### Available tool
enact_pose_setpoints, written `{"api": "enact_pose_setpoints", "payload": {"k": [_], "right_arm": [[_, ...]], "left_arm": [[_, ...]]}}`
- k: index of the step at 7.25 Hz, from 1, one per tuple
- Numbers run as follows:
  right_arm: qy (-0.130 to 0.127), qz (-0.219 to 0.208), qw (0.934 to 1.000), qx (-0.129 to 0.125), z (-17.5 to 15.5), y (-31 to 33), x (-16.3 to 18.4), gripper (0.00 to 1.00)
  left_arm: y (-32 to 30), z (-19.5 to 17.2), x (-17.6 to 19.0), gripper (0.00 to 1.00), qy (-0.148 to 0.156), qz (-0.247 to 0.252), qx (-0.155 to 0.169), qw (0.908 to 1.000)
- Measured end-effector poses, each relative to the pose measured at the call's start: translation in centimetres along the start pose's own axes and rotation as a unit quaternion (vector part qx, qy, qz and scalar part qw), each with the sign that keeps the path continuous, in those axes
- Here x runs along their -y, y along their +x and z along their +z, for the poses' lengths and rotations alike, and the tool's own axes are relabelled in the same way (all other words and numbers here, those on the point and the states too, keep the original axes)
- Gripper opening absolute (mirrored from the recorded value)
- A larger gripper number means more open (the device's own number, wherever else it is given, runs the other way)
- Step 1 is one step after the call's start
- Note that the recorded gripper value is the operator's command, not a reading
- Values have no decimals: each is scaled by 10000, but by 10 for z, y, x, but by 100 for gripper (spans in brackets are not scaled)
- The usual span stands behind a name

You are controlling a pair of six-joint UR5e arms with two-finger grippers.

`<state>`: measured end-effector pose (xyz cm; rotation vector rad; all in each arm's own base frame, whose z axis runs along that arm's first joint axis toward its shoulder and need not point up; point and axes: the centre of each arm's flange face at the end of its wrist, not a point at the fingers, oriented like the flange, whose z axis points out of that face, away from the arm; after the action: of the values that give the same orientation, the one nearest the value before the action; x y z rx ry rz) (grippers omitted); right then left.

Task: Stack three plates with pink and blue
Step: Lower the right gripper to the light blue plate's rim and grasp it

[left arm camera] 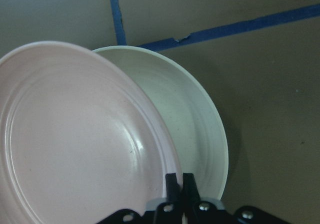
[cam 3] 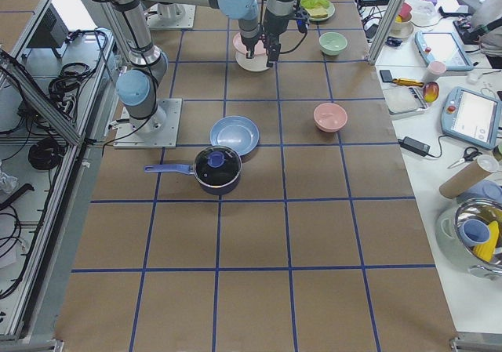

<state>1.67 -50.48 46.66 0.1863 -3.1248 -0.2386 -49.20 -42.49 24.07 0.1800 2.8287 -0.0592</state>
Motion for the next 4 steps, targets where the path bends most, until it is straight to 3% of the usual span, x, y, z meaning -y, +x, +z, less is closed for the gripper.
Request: {"api": "enact_pose_setpoints", "payload": {"k": [2,4], "right_arm": [[-213,-526,9983,162,50,37,1,100],[-274,-1170,9928,17,115,66,3,100]], "left_arm": [[9,14,6,0,-78,-65,31,9999],[22,9,21,0,-75,-197,-122,9997]]}}
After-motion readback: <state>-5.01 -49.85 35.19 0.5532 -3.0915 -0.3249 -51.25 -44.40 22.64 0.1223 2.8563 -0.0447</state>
